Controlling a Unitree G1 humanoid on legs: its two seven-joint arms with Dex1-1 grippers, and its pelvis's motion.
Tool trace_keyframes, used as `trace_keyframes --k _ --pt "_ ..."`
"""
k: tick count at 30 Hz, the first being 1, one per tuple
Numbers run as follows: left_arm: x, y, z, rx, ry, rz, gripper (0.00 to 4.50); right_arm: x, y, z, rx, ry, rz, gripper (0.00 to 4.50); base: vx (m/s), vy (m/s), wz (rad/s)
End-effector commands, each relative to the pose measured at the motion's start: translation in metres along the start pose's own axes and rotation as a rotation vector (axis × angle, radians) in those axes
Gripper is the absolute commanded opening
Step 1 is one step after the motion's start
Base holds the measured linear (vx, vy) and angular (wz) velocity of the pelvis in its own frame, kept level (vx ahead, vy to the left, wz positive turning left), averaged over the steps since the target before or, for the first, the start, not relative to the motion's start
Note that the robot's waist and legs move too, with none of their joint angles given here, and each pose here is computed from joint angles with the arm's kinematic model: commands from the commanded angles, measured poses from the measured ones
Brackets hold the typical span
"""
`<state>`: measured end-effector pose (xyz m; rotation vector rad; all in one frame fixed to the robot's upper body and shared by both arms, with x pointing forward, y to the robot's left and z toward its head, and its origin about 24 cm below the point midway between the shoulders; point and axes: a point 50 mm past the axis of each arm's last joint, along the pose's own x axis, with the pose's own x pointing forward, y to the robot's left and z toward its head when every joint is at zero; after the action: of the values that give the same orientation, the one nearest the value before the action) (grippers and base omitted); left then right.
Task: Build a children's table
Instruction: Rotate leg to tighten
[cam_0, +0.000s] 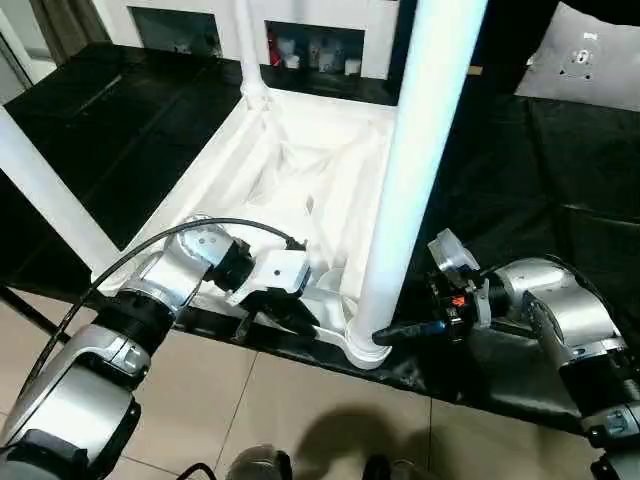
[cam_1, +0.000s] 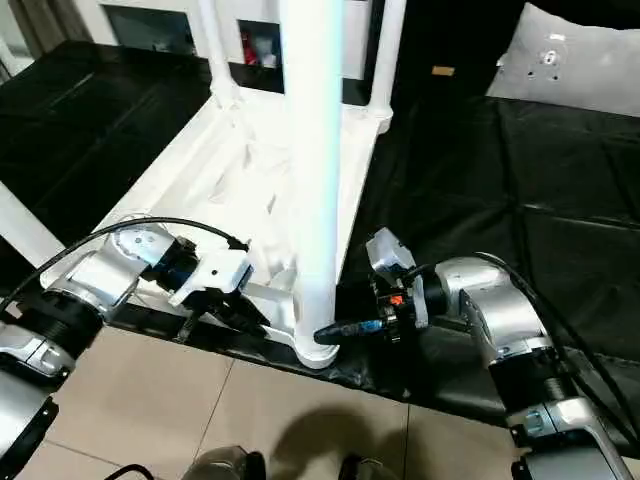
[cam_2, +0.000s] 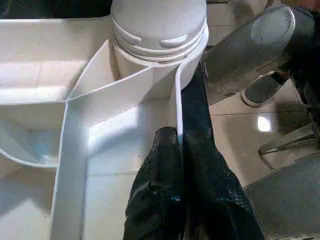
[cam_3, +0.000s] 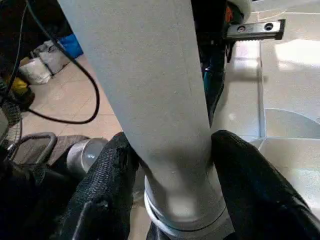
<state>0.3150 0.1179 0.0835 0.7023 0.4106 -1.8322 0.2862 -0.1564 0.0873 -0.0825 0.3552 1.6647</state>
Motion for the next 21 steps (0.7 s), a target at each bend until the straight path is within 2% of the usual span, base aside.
trace_keyframes --k 1,6,10,13,15,16,21 --pt "0.010 -0.001 0.006 0.053 0.029 -0.101 0.00 0.005 0.001 0.001 -0.001 0.014 0.057 2.14 0.000 0.000 0.00" --pt "0.009 -0.001 0.005 0.044 0.027 -0.094 0.00 0.007 0.001 0.002 0.004 0.006 0.069 2.02 0.000 0.000 0.00" --pt "0.006 0.000 0.003 -0.006 -0.017 -0.055 0.00 0.007 0.002 0.002 0.036 -0.038 0.042 1.99 0.000 0.000 0.00" --pt "-0.001 0.006 0.002 -0.102 -0.104 0.072 0.00 0.010 0.001 -0.002 0.069 -0.107 -0.091 1.99 0.000 0.000 0.00" --pt "-0.002 0.007 0.002 -0.112 -0.109 0.089 0.00 0.010 0.001 -0.003 0.069 -0.112 -0.113 1.99 0.000 0.000 0.00" --pt "-0.003 0.011 -0.001 -0.161 -0.124 0.185 0.00 0.015 -0.003 -0.005 0.066 -0.139 -0.243 1.98 0.000 0.000 0.00" --pt "0.000 0.020 -0.001 -0.252 -0.160 0.338 0.00 0.028 -0.011 -0.005 0.082 -0.191 -0.458 1.98 0.000 0.000 0.00"
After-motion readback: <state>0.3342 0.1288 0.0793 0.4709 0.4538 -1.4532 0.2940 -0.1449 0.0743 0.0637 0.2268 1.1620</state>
